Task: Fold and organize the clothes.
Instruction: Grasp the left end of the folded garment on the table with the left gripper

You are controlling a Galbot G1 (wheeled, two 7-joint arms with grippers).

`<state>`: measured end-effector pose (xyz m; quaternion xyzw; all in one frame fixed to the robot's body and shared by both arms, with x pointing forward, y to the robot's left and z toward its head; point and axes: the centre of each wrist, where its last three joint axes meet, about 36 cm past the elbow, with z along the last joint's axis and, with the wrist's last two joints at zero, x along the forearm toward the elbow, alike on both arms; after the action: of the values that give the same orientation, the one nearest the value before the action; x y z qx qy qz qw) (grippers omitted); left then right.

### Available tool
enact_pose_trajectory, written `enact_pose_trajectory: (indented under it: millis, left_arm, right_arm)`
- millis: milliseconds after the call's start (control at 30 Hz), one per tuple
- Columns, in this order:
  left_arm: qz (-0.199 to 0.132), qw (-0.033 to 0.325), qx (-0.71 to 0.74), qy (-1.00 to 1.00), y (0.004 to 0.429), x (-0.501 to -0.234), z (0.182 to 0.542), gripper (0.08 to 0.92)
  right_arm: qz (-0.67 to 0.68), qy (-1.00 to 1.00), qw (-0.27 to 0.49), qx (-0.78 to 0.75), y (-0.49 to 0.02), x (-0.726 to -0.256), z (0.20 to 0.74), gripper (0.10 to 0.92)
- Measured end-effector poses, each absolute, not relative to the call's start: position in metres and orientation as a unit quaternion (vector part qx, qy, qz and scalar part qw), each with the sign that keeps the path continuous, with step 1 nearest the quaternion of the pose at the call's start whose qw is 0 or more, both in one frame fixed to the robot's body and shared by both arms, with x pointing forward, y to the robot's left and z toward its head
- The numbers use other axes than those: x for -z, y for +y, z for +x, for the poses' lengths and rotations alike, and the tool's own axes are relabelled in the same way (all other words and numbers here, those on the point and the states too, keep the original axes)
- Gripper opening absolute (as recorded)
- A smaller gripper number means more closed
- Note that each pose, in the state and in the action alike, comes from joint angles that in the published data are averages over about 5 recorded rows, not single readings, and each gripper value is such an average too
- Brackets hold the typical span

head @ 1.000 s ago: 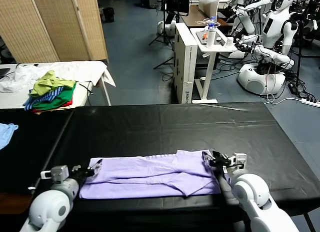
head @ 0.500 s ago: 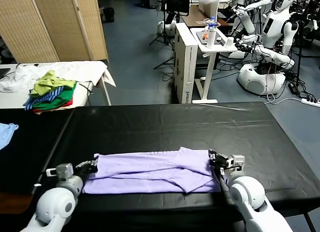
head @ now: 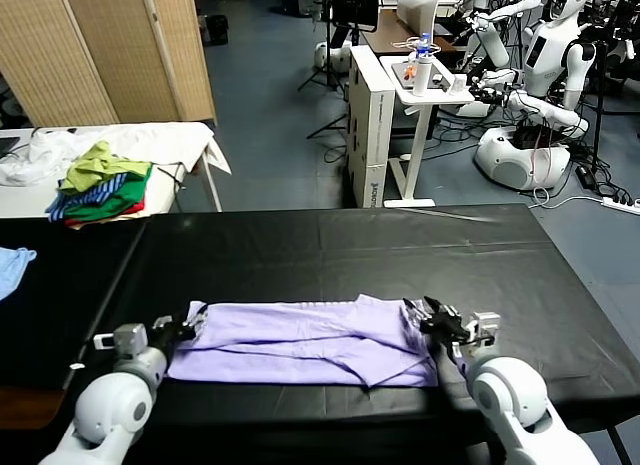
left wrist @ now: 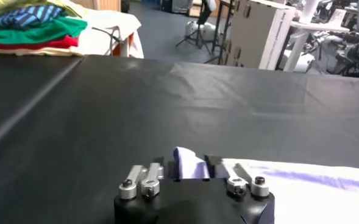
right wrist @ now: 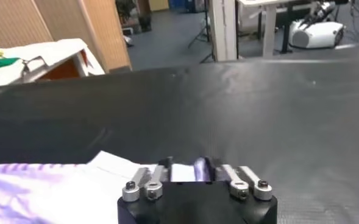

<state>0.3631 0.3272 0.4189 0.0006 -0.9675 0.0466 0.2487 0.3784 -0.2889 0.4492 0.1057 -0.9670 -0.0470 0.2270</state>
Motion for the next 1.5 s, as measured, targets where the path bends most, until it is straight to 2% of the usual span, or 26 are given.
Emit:
enact_pose_trajectory:
  millis: [100, 400, 633, 933, 1100, 1233, 1333, 1433, 1500]
  left_arm:
    - [0.001, 0.249, -0.058, -0.967, 0.329, -0.421, 0.353, 0.897]
    - [0.008, 0.256, -0.103, -0.961, 0.338, -0.422, 0.322, 0.907]
    - [0.011, 0.261, -0.117, -0.958, 0.346, -0.421, 0.315, 0.907]
    - [-0.014, 0.273, -0.13, -0.953, 0.348, -0.417, 0.31, 0.86]
    - [-0.015, 0.277, -0.145, -0.95, 0.352, -0.416, 0.313, 0.818]
    - [-0.014, 0.28, -0.155, -0.947, 0.355, -0.416, 0.314, 0.758]
    - [-0.015, 0.281, -0.155, -0.947, 0.355, -0.415, 0.314, 0.682]
    - [-0.016, 0.283, -0.154, -0.946, 0.354, -0.415, 0.314, 0.534]
    - [-0.016, 0.285, -0.154, -0.946, 0.354, -0.415, 0.314, 0.404]
  right_arm:
    - [0.106, -0.968, 0.224, 0.044, -0.292, -0.453, 0.374, 0.906]
    - [0.105, -0.969, 0.221, 0.042, -0.295, -0.456, 0.367, 0.907]
    - [0.103, -0.97, 0.219, 0.041, -0.298, -0.458, 0.364, 0.907]
    - [0.102, -0.97, 0.217, 0.041, -0.298, -0.459, 0.363, 0.907]
    - [0.102, -0.97, 0.217, 0.041, -0.297, -0.459, 0.363, 0.907]
    - [0.102, -0.97, 0.216, 0.041, -0.297, -0.459, 0.364, 0.907]
    - [0.102, -0.97, 0.215, 0.042, -0.297, -0.46, 0.364, 0.907]
    - [0.101, -0.97, 0.215, 0.041, -0.297, -0.459, 0.365, 0.907]
    - [0.101, -0.971, 0.215, 0.041, -0.298, -0.459, 0.366, 0.907]
